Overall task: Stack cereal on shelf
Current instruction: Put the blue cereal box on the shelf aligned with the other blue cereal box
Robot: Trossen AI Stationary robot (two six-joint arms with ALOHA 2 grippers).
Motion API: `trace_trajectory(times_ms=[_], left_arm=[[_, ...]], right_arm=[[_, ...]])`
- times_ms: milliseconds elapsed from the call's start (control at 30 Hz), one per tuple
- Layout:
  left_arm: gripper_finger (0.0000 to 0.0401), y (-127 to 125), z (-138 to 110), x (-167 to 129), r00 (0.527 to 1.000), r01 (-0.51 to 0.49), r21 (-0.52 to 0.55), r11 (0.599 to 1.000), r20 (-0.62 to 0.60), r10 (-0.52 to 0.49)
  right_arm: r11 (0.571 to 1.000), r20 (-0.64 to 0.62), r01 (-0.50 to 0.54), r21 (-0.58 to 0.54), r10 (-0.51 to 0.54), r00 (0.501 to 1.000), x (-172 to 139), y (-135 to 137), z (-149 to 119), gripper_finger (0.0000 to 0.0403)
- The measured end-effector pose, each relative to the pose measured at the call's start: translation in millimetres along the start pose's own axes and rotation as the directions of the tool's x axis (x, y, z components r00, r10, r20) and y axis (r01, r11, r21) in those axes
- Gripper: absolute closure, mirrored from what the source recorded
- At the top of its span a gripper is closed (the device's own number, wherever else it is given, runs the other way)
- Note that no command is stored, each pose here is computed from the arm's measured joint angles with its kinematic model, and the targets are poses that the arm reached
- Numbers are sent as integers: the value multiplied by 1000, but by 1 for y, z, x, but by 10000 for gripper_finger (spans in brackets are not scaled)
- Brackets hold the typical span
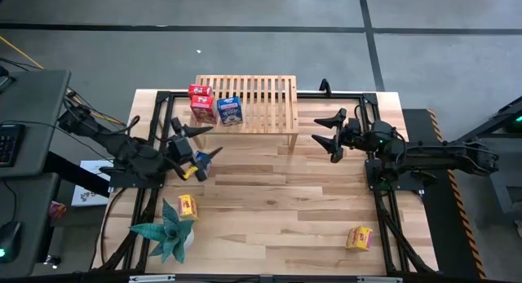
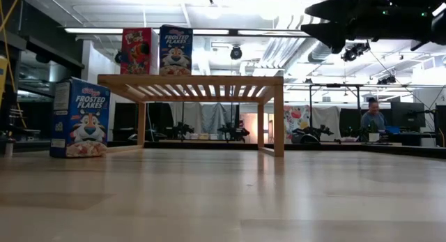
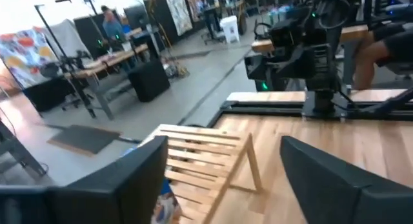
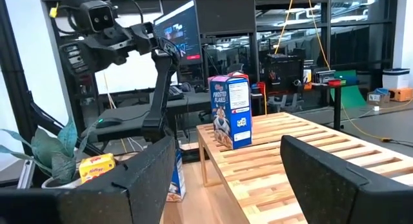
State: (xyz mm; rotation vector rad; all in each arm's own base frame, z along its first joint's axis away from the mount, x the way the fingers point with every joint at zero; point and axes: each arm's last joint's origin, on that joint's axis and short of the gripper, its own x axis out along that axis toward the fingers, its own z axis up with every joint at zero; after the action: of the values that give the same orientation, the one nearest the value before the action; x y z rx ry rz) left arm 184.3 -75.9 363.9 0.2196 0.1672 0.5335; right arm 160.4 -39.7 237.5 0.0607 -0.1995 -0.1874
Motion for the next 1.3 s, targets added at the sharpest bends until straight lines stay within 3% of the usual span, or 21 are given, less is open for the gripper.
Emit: trace_trajectory(times_ms=[100, 200, 267, 333, 467, 633, 800, 933, 1167, 1300], left_arm=[[85, -4, 10, 2, 998, 33, -74, 997, -53, -37], [82, -3, 18, 2, 975, 79, -219, 973, -187, -121], [82, -3, 17, 5, 918, 73, -335, 939, -345, -195], [83, -4, 8, 9, 826, -6, -394, 919, -520, -218], [83, -17, -22, 13, 650, -175, -332, 927, -746, -145], [84, -25, -54, 13, 509, -328, -159, 931, -860, 32], [84, -20, -74, 16, 440, -397, -114, 911, -894, 80], [84, -6, -83, 20, 414, -437, -124, 891, -907, 76], [84, 11, -99, 34, 413, -447, -255, 858, -909, -55], [84, 17, -110, 41, 396, -457, -241, 856, -917, -47]], right_arm=[[1000, 0, 0, 17, 0, 1000, 0, 0, 0, 128], [999, 0, 0, 44, 0, 1000, 0, 0, 0, 128], [998, 0, 0, 64, 0, 1000, 0, 0, 0, 128], [998, 0, 0, 66, 0, 1000, 0, 0, 0, 128], [998, -5, 1, 70, 0, 1000, 0, 0, 0, 128], [997, -15, 2, 71, -1, 1000, 0, 0, -1, 128], [998, -19, 3, 71, -2, 1000, 0, 0, -2, 128], [997, -19, 3, 71, -2, 1000, 0, 0, -2, 128], [996, -19, 4, 90, -2, 1000, 0, 0, -2, 128], [996, -19, 4, 90, -2, 1000, 0, 0, -2, 128]])
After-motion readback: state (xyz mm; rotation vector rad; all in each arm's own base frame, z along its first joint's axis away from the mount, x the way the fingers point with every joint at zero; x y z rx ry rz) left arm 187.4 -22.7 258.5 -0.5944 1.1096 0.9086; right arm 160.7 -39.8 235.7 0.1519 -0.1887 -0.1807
